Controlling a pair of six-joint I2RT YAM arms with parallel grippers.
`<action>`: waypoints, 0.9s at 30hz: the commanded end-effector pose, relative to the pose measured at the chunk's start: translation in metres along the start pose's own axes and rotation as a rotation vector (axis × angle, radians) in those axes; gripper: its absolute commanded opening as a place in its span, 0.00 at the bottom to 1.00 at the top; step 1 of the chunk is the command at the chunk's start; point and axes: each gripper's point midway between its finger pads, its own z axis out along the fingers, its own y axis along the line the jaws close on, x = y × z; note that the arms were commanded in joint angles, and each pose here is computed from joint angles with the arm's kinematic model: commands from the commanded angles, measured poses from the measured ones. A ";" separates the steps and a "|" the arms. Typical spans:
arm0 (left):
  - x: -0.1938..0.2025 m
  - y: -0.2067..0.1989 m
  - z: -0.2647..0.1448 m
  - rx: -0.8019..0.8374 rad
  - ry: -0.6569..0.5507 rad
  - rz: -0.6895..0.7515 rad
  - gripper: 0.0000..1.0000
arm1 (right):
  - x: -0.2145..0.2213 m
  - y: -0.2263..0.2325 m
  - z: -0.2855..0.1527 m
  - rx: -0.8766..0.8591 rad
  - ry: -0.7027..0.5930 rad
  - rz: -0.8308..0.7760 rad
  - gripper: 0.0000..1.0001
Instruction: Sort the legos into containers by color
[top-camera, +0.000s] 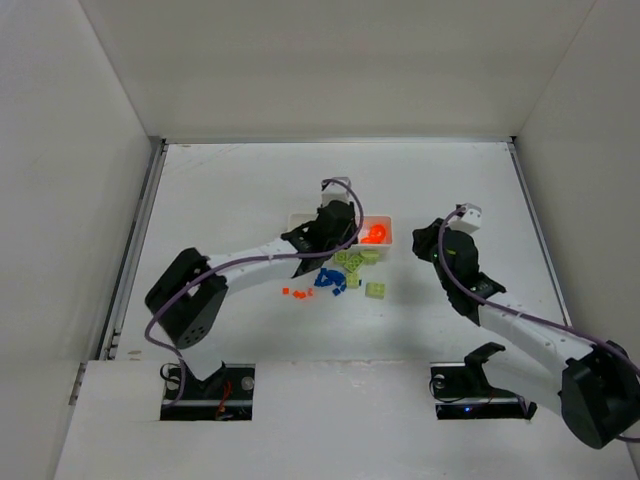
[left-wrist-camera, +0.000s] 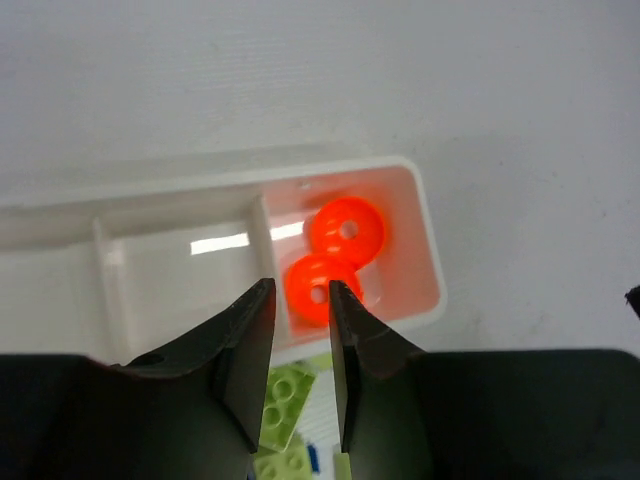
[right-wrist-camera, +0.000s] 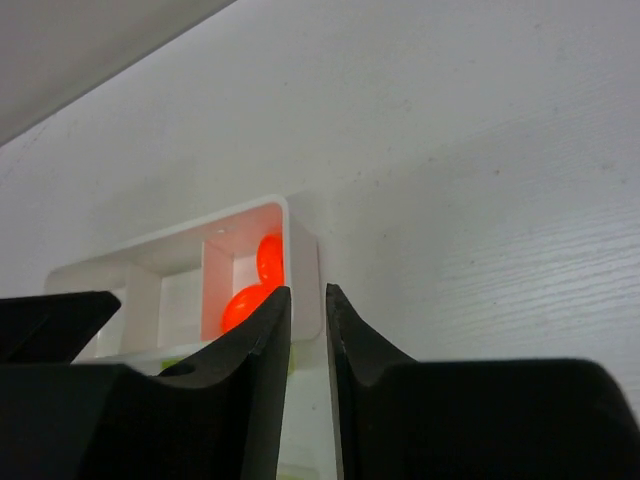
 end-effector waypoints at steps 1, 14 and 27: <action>-0.016 0.029 -0.050 -0.076 -0.087 0.034 0.24 | 0.001 0.041 0.000 -0.119 0.022 -0.018 0.22; 0.067 0.177 -0.144 -0.377 -0.050 -0.094 0.23 | 0.129 0.172 -0.061 -0.443 0.343 -0.137 0.41; 0.086 0.201 -0.149 -0.360 -0.081 -0.171 0.26 | 0.206 0.196 -0.061 -0.386 0.466 -0.164 0.52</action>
